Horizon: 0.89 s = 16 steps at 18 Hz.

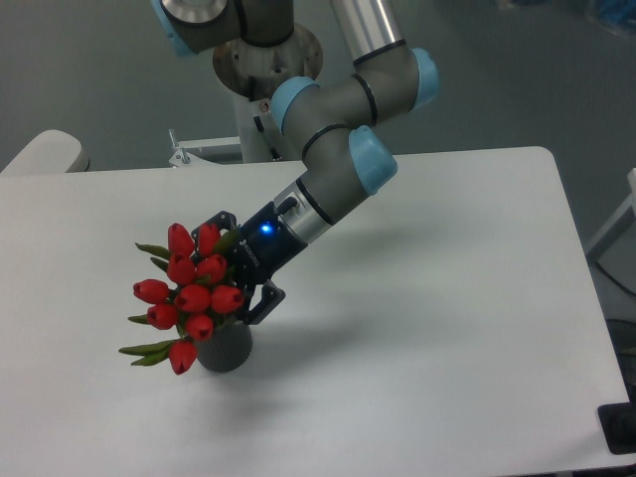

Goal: Pick up the flowers from the vase
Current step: 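Lower the gripper around the tulip stems at the vase rim, then close the gripper on the tulip stems and tilt the bunch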

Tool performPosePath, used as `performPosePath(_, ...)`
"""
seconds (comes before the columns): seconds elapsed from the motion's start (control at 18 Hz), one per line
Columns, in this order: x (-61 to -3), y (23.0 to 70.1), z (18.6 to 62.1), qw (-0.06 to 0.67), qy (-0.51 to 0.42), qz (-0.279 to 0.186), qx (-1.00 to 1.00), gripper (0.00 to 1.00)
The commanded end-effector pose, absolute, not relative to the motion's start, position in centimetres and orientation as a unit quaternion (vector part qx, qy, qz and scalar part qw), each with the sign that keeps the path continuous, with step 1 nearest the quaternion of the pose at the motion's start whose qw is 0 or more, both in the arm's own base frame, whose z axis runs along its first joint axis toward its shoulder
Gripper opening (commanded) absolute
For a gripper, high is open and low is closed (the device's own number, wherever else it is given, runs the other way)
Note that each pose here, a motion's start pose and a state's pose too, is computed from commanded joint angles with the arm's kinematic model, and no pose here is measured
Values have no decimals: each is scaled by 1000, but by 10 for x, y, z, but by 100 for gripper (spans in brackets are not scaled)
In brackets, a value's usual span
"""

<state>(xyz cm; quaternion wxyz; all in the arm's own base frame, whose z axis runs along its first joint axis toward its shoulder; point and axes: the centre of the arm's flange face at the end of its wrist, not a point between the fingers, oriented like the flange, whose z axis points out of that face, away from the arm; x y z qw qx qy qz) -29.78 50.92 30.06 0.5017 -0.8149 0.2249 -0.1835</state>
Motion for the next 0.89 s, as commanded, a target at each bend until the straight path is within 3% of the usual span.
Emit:
performPosePath(0.11, -299, 509, 300, 504, 223, -184, -814, 70)
performPosePath(0.44, -301, 509, 301, 505, 223, -183, -813, 47)
performPosePath(0.61, -304, 509, 304, 507, 224, -179, -813, 40)
performPosePath(0.89, -306, 508, 310, 516, 222, -180, -808, 39)
